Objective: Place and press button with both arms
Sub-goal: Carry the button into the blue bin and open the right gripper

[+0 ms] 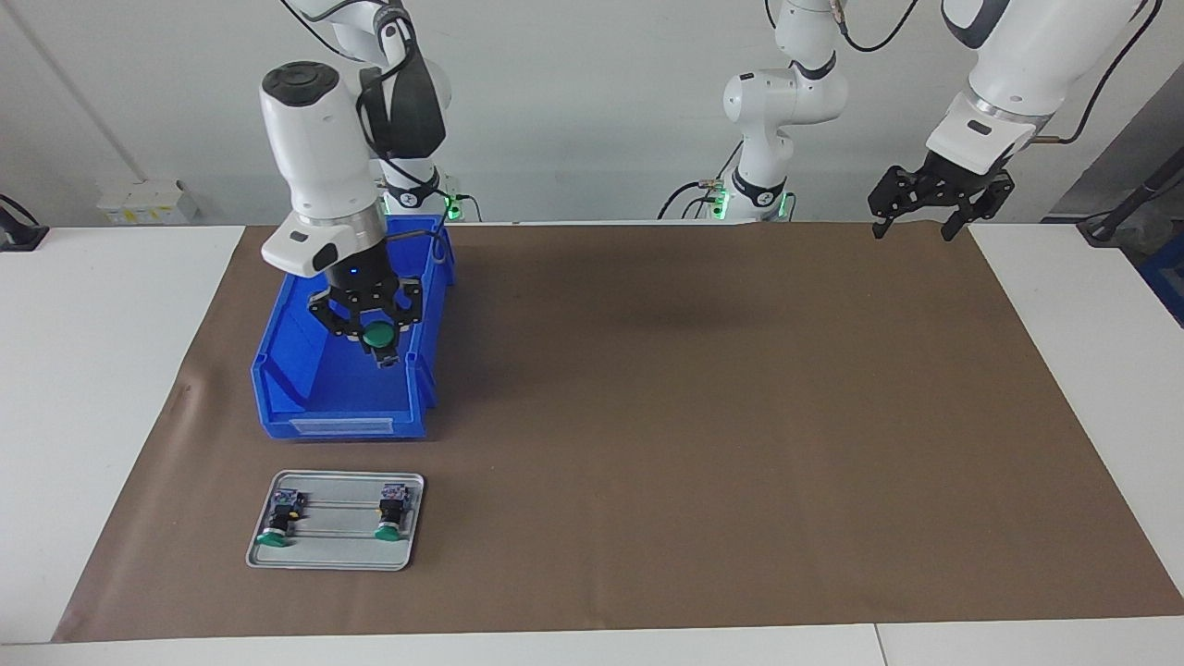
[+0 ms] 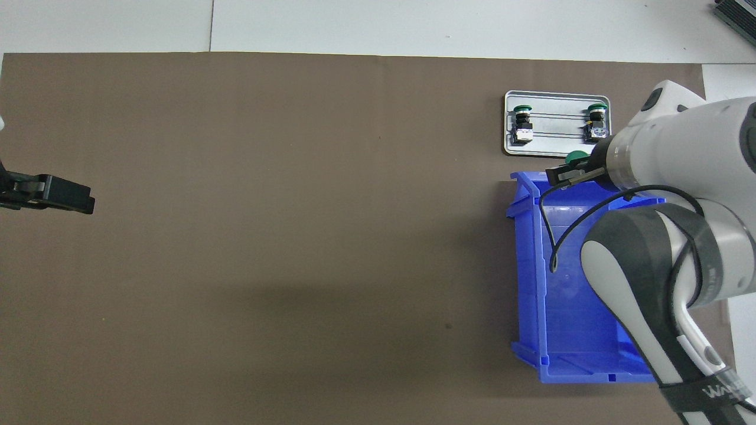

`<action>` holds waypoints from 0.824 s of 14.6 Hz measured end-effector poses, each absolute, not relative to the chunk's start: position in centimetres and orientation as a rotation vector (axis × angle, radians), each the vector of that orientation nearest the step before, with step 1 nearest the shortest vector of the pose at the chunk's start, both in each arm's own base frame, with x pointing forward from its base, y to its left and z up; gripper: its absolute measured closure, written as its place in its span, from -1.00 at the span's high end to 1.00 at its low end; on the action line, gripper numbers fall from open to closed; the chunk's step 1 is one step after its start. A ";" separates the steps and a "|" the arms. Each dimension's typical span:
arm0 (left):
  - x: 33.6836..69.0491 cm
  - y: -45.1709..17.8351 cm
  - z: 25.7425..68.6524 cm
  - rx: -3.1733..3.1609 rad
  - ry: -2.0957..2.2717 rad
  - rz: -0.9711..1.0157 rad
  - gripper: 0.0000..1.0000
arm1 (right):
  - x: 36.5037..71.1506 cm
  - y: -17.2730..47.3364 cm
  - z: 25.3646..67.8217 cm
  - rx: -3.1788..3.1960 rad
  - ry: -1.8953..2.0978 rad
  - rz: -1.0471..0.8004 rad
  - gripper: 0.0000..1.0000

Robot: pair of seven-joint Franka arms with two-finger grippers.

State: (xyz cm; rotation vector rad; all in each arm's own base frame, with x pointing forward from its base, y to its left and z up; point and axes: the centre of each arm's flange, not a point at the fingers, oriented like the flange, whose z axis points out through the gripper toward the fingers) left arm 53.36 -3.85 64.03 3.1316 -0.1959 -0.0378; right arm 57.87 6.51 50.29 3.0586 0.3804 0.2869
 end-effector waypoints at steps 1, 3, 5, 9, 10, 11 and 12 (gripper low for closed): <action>53.4 -3.8 64.0 3.132 -0.196 -0.038 1.00 | 57.4 5.1 48.8 3.060 0.372 0.284 -0.26; 53.4 -3.8 64.0 3.132 -0.196 -0.038 1.00 | 56.3 2.9 45.2 3.055 0.365 0.314 -0.26; 53.4 -3.8 64.0 3.132 -0.196 -0.038 1.00 | 55.1 1.1 41.7 3.055 0.337 0.341 -0.26; 53.4 -3.8 64.0 3.132 -0.196 -0.038 1.00 | 52.4 0.0 36.3 3.080 0.274 0.405 -0.26; 53.4 -3.8 64.0 3.132 -0.196 -0.038 1.00 | 51.9 0.0 35.5 3.081 0.269 0.404 -0.26; 53.4 -3.8 64.0 3.132 -0.196 -0.038 1.00 | 51.5 -0.2 34.9 3.082 0.263 0.400 -0.26; 53.4 -3.8 64.0 3.132 -0.196 -0.038 1.00 | 51.2 -0.4 34.5 3.084 0.257 0.393 -0.26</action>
